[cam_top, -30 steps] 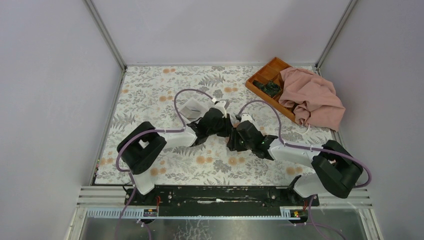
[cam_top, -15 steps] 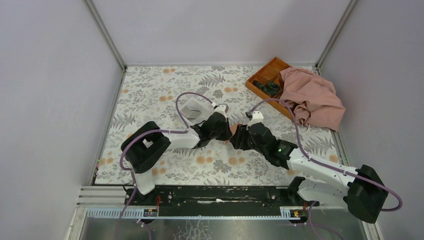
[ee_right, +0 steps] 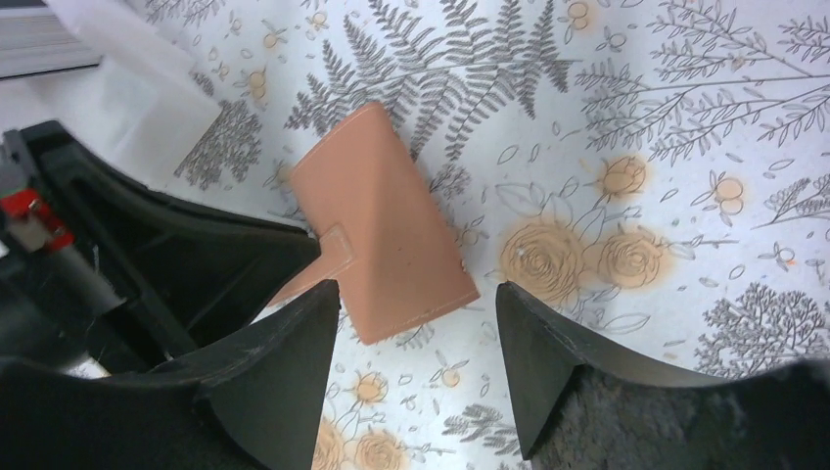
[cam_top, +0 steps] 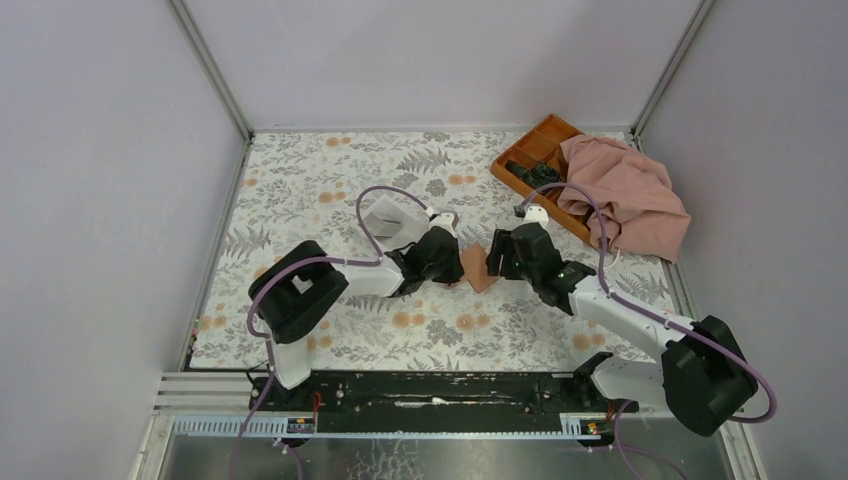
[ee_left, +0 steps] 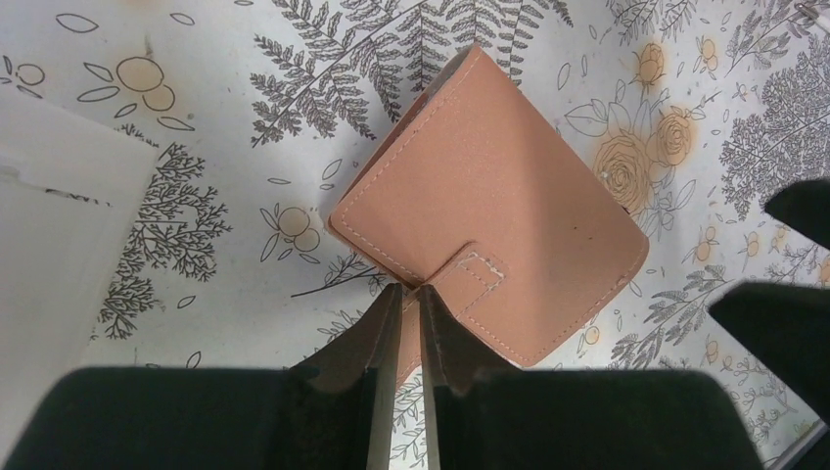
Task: Put the credit cards into the card holder
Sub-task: Close the card holder at the center of the board.
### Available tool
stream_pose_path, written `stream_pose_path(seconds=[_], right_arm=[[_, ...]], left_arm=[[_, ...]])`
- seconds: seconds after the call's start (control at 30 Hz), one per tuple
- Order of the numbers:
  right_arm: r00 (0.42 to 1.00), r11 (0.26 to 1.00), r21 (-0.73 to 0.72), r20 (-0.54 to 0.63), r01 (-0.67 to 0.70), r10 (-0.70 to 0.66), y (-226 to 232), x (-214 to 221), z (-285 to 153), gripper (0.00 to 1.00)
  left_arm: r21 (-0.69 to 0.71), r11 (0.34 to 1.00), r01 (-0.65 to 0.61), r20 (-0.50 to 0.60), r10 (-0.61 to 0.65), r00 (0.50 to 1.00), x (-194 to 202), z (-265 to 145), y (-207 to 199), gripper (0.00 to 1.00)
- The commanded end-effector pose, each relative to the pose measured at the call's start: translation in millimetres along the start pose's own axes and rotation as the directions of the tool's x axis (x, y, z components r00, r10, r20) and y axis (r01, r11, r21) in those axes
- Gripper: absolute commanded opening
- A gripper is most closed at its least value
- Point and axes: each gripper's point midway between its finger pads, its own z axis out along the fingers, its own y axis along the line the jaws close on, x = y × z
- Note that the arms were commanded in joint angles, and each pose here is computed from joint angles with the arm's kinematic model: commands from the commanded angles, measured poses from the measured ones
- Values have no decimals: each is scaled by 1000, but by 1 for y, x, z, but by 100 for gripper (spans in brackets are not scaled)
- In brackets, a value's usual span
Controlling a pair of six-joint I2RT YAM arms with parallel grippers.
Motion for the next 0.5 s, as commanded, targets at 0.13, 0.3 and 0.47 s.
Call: stream_pose_path(seconds=[0.13, 0.3, 0.47], right_arm=[[999, 993, -115, -18, -41, 39, 4, -15, 25, 70], [993, 979, -168, -56, -114, 106, -2, -6, 39, 70], [983, 965, -195, -98, -174, 157, -8, 4, 51, 70]], left_arm=[[-56, 998, -6, -15, 5, 1000, 4, 7, 6, 18], [-68, 998, -12, -20, 11, 1000, 4, 7, 8, 18], [-80, 997, -18, -28, 16, 999, 8, 8, 12, 18]])
